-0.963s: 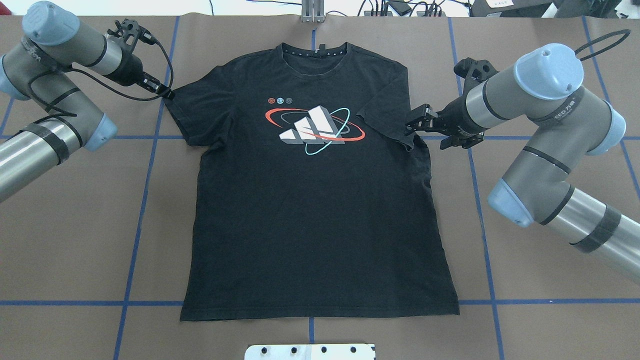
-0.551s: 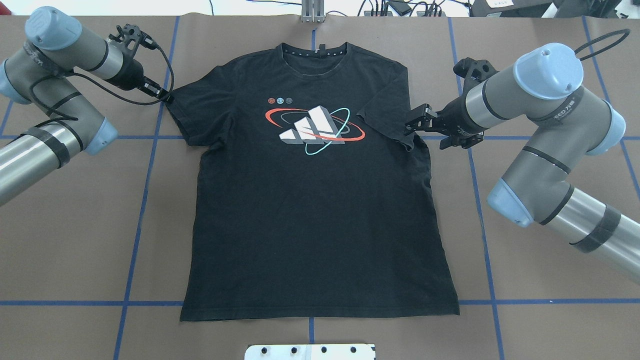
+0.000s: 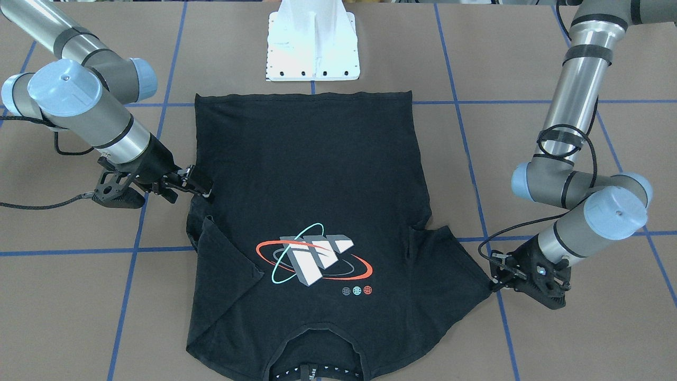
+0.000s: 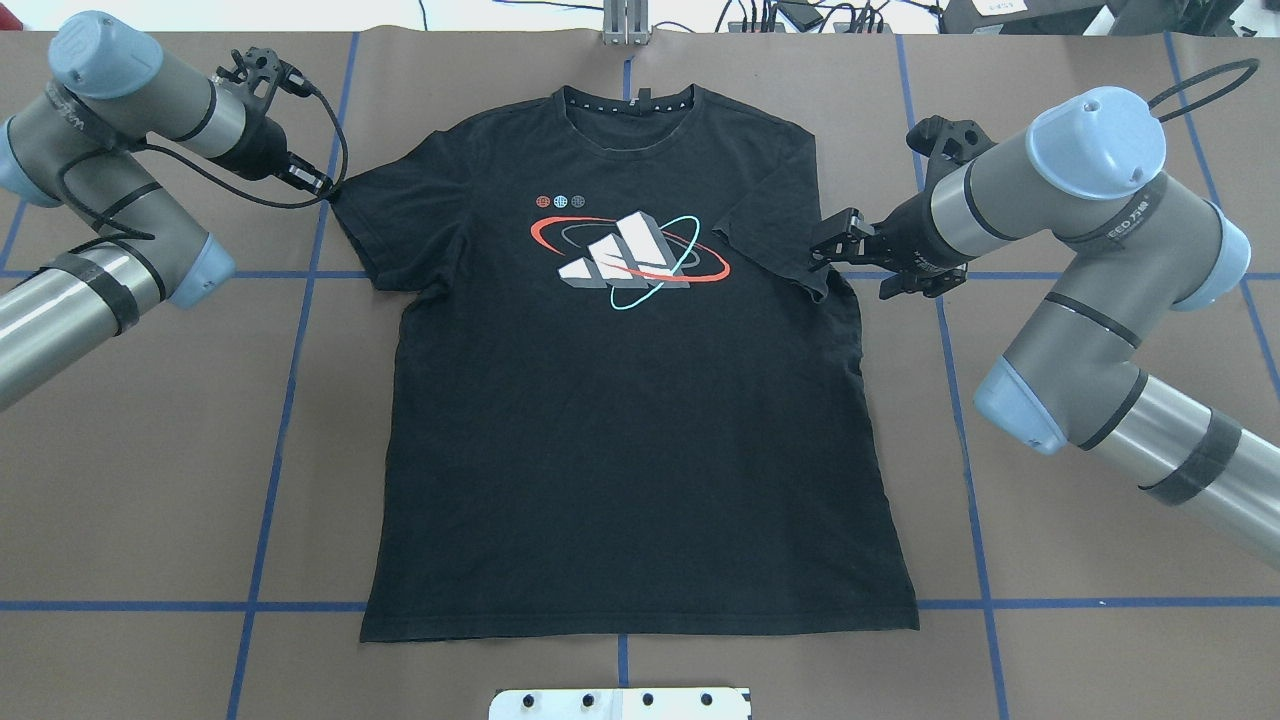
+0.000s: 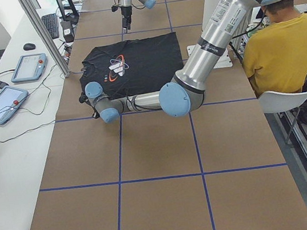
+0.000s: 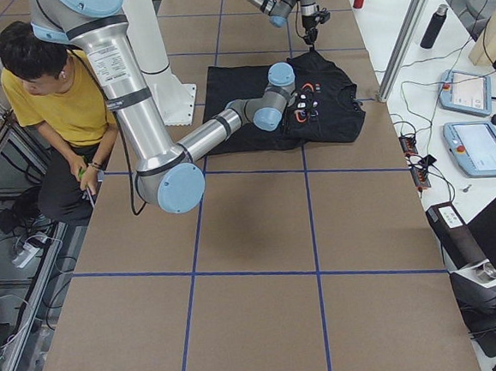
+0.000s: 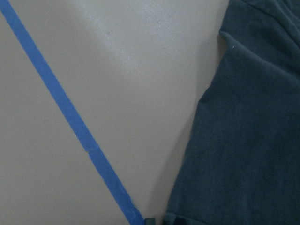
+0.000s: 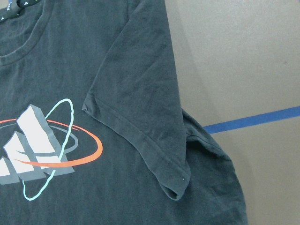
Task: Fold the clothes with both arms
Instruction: 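Move the left gripper to the sleeve nearest it while the right gripper holds, then fold the sleeve nearest the left gripper inward toward the logo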
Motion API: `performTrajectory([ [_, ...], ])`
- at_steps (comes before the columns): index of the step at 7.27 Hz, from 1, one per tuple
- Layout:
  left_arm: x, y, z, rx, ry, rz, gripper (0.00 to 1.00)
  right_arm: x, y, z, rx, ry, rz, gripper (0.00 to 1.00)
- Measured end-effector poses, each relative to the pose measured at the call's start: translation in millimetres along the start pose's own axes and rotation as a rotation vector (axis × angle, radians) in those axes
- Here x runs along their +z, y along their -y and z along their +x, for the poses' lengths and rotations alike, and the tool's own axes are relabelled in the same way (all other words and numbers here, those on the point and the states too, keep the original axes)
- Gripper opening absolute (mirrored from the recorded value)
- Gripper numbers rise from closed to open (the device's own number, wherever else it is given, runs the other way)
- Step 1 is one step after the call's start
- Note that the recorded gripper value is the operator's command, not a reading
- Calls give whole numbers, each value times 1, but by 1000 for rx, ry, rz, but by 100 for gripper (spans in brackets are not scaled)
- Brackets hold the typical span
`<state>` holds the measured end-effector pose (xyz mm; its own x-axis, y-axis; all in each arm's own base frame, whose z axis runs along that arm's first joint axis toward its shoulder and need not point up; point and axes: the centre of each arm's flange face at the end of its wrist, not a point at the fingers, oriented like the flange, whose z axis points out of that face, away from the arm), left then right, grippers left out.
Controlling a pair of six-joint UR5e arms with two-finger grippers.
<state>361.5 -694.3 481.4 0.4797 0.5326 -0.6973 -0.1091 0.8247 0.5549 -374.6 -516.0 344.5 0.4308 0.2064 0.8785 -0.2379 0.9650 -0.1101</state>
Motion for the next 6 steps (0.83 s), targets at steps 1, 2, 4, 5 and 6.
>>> performTrajectory([
  [1, -10, 10, 15, -37, -35, 12, 0, 0, 0, 0, 0, 1, -2, 100],
  [2, -21, 20, 33, -92, -73, 21, 0, -1, 0, -1, 0, 2, -3, 100],
  [4, -38, 43, 66, -254, -116, 38, 0, -1, 0, -1, 1, 2, -4, 100],
  [5, -41, 57, 87, -342, -134, 42, 0, -1, 1, -1, 1, 1, -4, 100],
  [6, -36, 68, 110, -404, -152, 36, 0, 0, 1, 0, 2, 0, -4, 100],
])
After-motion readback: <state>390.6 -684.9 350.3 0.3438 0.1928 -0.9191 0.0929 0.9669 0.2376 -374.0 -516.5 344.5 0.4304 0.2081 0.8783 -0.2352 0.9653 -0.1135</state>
